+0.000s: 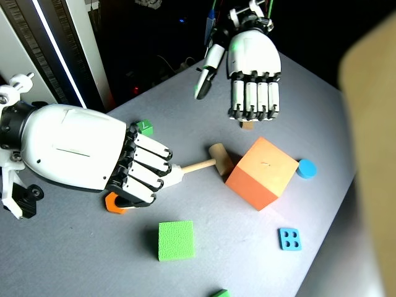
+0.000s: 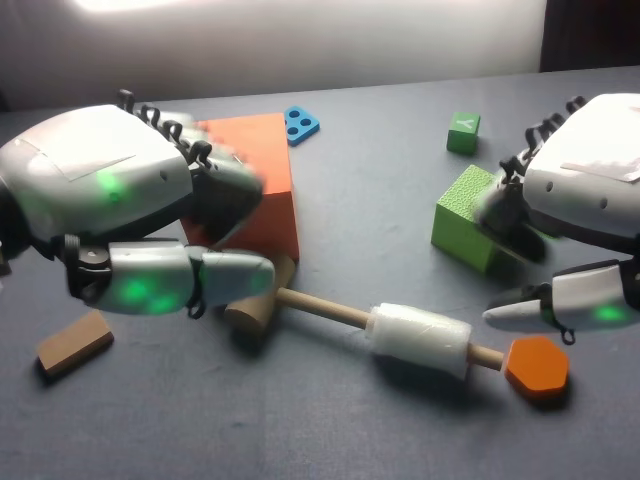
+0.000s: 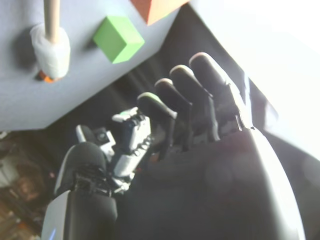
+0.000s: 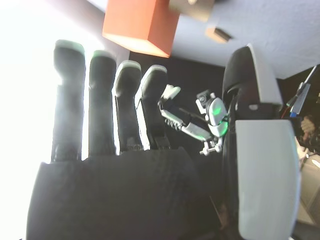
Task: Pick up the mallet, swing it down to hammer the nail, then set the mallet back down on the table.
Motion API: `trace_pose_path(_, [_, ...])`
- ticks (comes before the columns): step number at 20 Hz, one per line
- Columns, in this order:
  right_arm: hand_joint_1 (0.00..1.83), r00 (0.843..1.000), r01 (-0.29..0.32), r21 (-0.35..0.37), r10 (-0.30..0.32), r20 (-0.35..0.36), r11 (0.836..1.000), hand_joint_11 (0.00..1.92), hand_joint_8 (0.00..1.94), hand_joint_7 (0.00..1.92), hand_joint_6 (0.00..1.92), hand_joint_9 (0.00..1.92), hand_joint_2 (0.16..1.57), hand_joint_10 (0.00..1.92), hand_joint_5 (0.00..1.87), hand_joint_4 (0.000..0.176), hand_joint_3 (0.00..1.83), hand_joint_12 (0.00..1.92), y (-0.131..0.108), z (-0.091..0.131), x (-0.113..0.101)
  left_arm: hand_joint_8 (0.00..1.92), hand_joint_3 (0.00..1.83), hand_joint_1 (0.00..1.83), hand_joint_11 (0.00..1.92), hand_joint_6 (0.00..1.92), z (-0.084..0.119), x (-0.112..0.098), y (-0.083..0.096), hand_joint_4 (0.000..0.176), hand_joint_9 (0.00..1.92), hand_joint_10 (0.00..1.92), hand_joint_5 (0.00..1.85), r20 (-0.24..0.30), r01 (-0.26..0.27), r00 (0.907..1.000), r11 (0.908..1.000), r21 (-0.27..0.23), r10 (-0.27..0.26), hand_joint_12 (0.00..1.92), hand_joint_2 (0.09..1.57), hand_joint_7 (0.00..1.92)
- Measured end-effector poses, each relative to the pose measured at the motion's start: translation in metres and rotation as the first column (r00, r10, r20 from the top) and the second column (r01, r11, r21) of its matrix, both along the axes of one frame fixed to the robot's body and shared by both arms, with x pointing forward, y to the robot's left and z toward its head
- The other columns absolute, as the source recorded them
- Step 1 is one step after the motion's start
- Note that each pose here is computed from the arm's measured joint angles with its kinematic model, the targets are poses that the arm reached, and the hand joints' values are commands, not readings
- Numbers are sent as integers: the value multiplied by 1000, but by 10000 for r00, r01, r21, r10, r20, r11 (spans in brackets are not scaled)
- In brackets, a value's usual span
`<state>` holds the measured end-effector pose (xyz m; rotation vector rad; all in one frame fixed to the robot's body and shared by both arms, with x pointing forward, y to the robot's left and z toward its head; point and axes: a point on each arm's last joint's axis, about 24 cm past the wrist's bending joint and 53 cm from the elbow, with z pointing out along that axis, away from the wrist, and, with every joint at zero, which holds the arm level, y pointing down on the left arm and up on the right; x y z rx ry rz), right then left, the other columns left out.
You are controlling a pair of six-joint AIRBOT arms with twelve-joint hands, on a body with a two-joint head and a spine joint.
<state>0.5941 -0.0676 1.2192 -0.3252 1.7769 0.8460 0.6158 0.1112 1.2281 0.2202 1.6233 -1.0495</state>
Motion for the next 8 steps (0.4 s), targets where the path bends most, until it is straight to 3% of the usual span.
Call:
trace_pose_path(1, [380,10000,12,7,-12,21,10000,1704,1941,1630,1921,1661,1067,1921,1505,0,3,1921,0,0,0,1921,2,104,1465,1921,-2,0,0,164,1453,1921,1394,-51,-18,10000,10000,71,18,1921,1280,1432])
trace_pose_path(2, [345,10000,23,12,-24,73,10000,1725,1941,1658,1921,1693,1099,1921,1529,0,10,1921,0,1,0,1921,4,134,1529,1921,-4,1,1,174,1511,1921,1404,-107,-39,9999,9999,107,41,1921,1293,1480])
trace_pose_path(3, [338,9999,46,50,-47,128,10000,1713,1941,1662,1921,1690,1124,1921,1537,0,12,1921,0,3,1,1921,5,173,1584,1921,-3,1,1,176,1541,1921,1430,-108,-42,9999,9999,95,43,1921,1313,1512])
trace_pose_path(4, [379,9997,74,79,-76,235,9999,1717,1941,1669,1921,1698,1221,1921,1542,0,16,1921,-1,5,2,1921,7,389,1645,1921,-3,1,1,176,1571,1921,1473,-99,-39,9999,10000,66,40,1921,1358,1540])
trace_pose_path(6, [643,9991,161,158,-167,399,9997,1732,1941,1670,1921,1708,1365,1921,1467,0,20,1921,-3,11,4,1921,13,743,1772,1921,-2,0,0,176,1676,1921,1544,-97,-23,9999,10000,24,24,1921,1464,1620])
trace_pose_path(8, [822,9980,243,254,-257,581,9994,1738,1941,1632,1921,1694,1424,1921,1359,0,17,1921,-5,17,6,1921,0,1019,1775,1921,-2,1,1,176,1680,1921,1542,-115,-40,9999,10000,-5,40,1921,1443,1618])
